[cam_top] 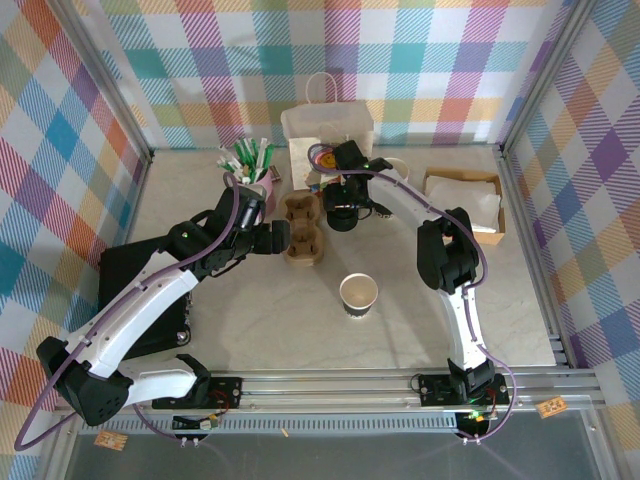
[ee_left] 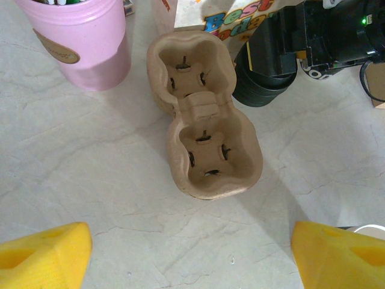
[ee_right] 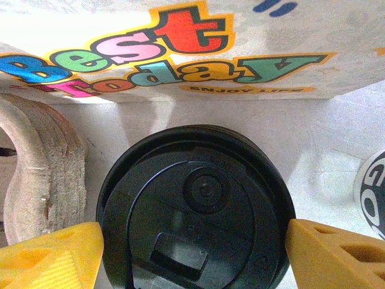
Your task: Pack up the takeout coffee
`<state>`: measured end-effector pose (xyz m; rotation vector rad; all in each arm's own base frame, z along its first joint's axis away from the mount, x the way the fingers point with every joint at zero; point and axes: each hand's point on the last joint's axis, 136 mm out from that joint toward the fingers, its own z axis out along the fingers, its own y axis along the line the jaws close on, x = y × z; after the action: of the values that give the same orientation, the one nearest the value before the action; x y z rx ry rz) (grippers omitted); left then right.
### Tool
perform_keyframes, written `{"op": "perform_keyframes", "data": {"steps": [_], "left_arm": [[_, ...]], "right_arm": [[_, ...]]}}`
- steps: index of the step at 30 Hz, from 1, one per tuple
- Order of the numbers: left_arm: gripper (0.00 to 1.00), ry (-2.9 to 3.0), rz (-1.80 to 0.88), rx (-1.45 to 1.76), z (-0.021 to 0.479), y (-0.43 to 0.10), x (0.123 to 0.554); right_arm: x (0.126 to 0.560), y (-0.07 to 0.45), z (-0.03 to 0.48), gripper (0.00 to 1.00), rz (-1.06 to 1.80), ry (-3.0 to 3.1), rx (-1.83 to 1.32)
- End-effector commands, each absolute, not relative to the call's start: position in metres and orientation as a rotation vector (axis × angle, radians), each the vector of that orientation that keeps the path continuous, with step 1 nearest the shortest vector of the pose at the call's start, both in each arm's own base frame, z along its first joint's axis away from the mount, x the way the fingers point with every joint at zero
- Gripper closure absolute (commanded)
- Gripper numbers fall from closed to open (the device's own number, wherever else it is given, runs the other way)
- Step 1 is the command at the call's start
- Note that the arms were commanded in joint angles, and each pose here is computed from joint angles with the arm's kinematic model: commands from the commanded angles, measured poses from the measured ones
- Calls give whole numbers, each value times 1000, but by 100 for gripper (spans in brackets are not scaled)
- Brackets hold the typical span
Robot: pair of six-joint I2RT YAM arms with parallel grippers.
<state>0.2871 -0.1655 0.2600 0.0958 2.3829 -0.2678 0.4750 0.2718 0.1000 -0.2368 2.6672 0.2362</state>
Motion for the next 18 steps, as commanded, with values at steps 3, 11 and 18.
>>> {"op": "perform_keyframes", "data": {"steps": [3, 11, 18], "left_arm": [[14, 2374, -275, 70, 263, -161, 285], [14, 2378, -278, 69, 262, -162, 285], [14, 2377, -276, 74, 262, -162, 285]], "right_arm": [[471, 273, 98, 19, 254, 2695, -265], [472, 275, 102, 16, 265, 2690, -271], [473, 275, 106, 16, 267, 2677, -272]]}}
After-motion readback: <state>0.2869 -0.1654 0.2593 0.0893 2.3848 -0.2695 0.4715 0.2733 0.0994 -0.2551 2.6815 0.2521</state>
